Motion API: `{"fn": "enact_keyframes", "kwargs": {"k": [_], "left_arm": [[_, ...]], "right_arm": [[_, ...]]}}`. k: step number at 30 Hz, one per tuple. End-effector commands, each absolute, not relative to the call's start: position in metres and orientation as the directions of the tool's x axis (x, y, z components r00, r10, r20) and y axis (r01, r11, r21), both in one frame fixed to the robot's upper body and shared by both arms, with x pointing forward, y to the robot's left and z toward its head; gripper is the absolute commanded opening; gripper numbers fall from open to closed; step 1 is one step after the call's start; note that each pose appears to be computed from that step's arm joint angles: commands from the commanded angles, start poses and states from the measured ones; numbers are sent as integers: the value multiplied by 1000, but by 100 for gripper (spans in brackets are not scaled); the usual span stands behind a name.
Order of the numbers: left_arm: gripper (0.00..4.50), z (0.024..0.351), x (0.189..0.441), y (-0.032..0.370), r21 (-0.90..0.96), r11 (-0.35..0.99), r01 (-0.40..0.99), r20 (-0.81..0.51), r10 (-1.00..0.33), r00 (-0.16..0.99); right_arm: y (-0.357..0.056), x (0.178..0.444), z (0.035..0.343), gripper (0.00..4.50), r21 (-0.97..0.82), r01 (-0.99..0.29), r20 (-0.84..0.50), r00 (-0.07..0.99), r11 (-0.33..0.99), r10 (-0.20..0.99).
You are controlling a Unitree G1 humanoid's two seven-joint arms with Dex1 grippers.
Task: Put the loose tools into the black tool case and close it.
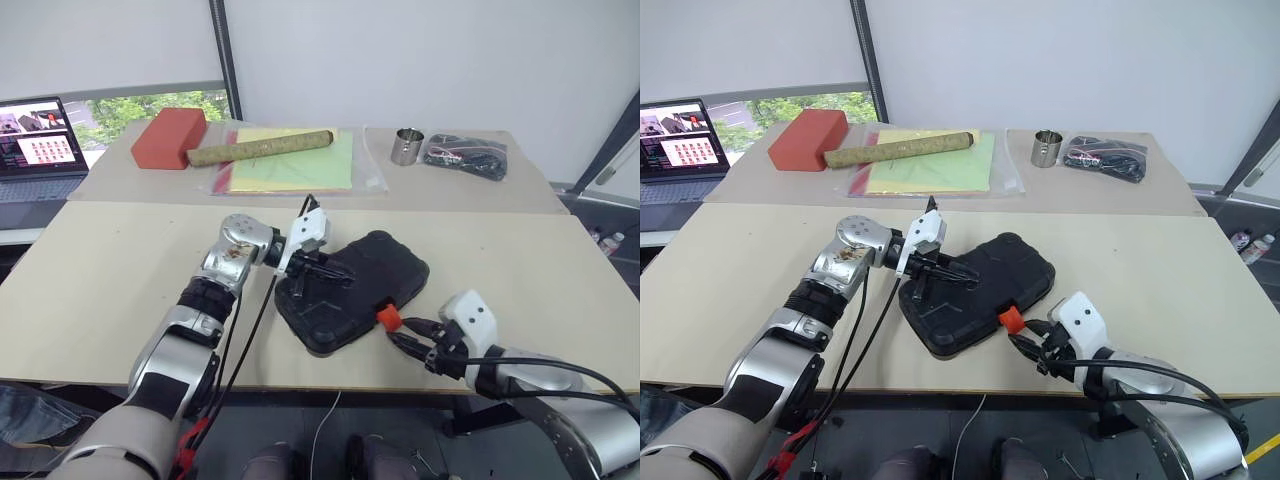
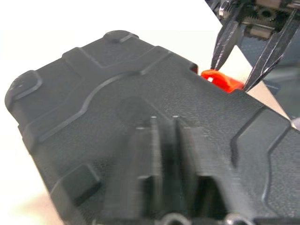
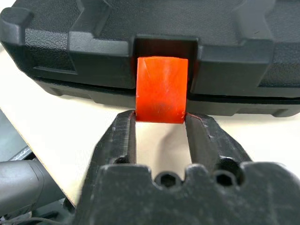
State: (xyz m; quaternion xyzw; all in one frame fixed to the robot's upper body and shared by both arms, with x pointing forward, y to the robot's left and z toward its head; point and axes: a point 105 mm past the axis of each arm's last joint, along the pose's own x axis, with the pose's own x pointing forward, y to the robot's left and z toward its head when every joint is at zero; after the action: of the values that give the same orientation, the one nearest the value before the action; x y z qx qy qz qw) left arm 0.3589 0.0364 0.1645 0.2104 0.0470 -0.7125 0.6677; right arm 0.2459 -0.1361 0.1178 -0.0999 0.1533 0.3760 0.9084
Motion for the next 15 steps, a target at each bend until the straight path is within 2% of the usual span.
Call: {"fn": "enact_keyframes", "kwargs": {"k": [1,3,4,6,8,15], "left_arm": [[0,171,354,33,251,-135,958,-348,-936,-40],[0,169,354,33,250,-137,958,-351,-935,-42],[0,168,354,33,251,-138,958,-354,-934,-42],[0,166,354,33,249,-140,958,-363,-931,-42],[0,161,354,34,254,-142,957,-383,-923,-36],[0,135,351,36,307,-209,929,-490,-871,-35]], "right_arm": [[-134,241,123,350,-63,-726,-341,661,685,669],[-138,240,123,424,-59,-713,-345,671,698,656],[-139,239,123,441,-57,-711,-346,673,701,654],[-141,236,123,426,-52,-712,-345,671,700,656],[-143,233,123,379,-37,-710,-343,670,703,659],[-140,232,130,141,-45,-716,-308,673,697,672]]}}
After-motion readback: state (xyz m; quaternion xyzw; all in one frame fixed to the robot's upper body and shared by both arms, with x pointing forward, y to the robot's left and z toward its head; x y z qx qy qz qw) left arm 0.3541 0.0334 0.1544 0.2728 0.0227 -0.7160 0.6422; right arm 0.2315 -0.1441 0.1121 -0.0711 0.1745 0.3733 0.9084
